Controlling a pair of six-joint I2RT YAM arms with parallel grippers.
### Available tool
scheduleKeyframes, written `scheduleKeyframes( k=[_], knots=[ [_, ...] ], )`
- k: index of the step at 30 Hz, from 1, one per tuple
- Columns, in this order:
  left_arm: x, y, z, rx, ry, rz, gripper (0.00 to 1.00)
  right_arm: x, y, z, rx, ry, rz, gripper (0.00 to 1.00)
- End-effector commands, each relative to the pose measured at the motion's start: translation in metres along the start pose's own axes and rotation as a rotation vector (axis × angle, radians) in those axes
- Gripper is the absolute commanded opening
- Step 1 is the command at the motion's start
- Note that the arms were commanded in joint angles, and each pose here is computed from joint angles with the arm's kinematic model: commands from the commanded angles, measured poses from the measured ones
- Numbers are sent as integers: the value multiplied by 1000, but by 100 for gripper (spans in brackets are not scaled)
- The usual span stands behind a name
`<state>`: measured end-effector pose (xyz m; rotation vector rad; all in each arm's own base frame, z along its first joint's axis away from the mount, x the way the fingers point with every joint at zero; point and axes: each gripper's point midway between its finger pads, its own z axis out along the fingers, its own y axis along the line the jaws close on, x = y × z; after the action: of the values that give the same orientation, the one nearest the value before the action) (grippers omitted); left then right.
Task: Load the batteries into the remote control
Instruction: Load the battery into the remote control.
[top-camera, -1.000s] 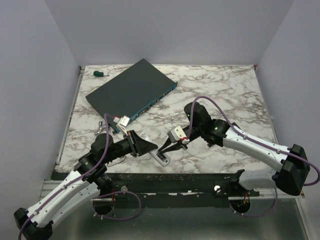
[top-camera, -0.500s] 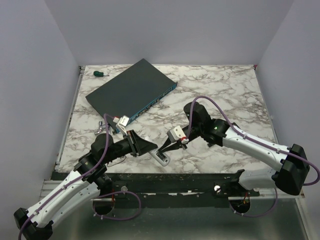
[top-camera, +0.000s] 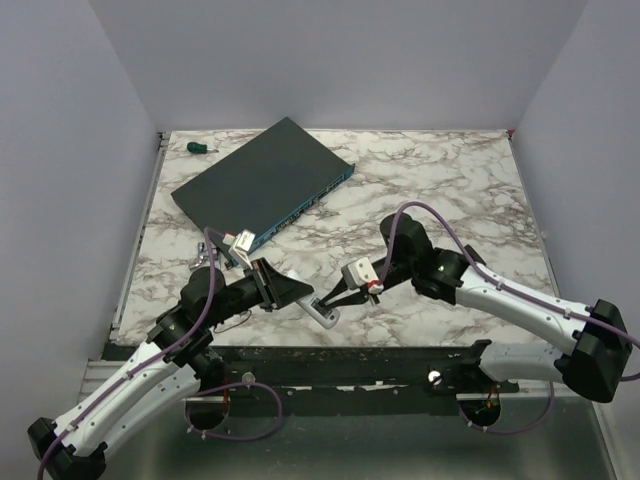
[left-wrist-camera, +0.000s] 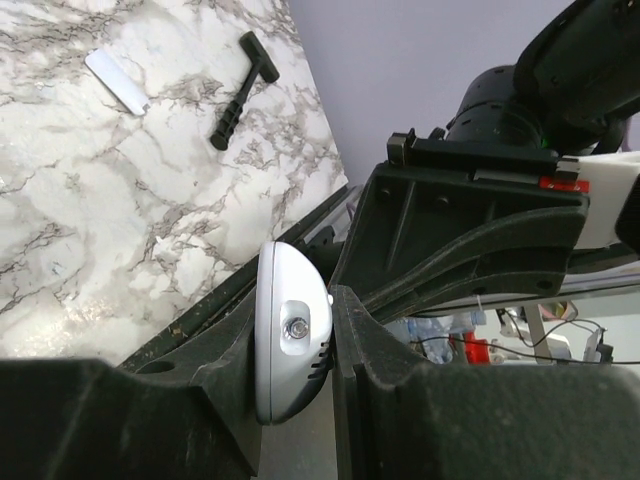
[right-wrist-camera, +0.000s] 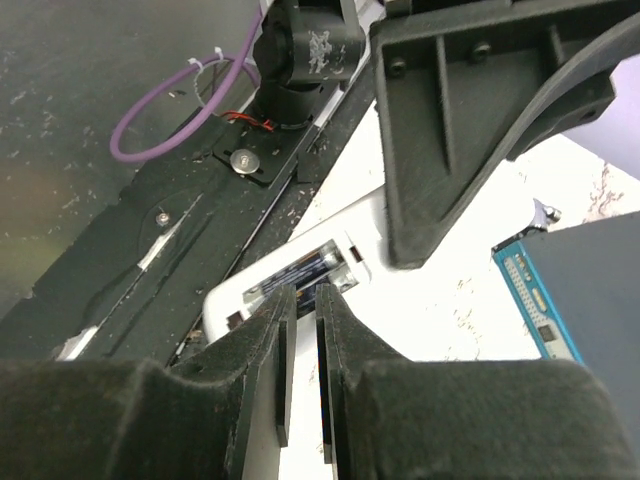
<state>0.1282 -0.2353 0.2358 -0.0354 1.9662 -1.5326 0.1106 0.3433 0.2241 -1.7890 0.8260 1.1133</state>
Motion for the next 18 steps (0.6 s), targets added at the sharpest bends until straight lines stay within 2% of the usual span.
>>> scheduleKeyframes(
  k=[1,10,15,18],
  knots=[
    [-20,-38,-6,120,-72,16,0,17,-2,-5,84,52,57,22],
    [-19,-37,-7,117,-70,21,0,9,-4,-7,135,13,47,23],
    [-18,-34,-6,106,-67,26,0,-5,-10,-16,246,-46,80,30],
    [-18,-33,-6,103,-68,35,0,-14,-11,-24,325,-97,158,38]
  ],
)
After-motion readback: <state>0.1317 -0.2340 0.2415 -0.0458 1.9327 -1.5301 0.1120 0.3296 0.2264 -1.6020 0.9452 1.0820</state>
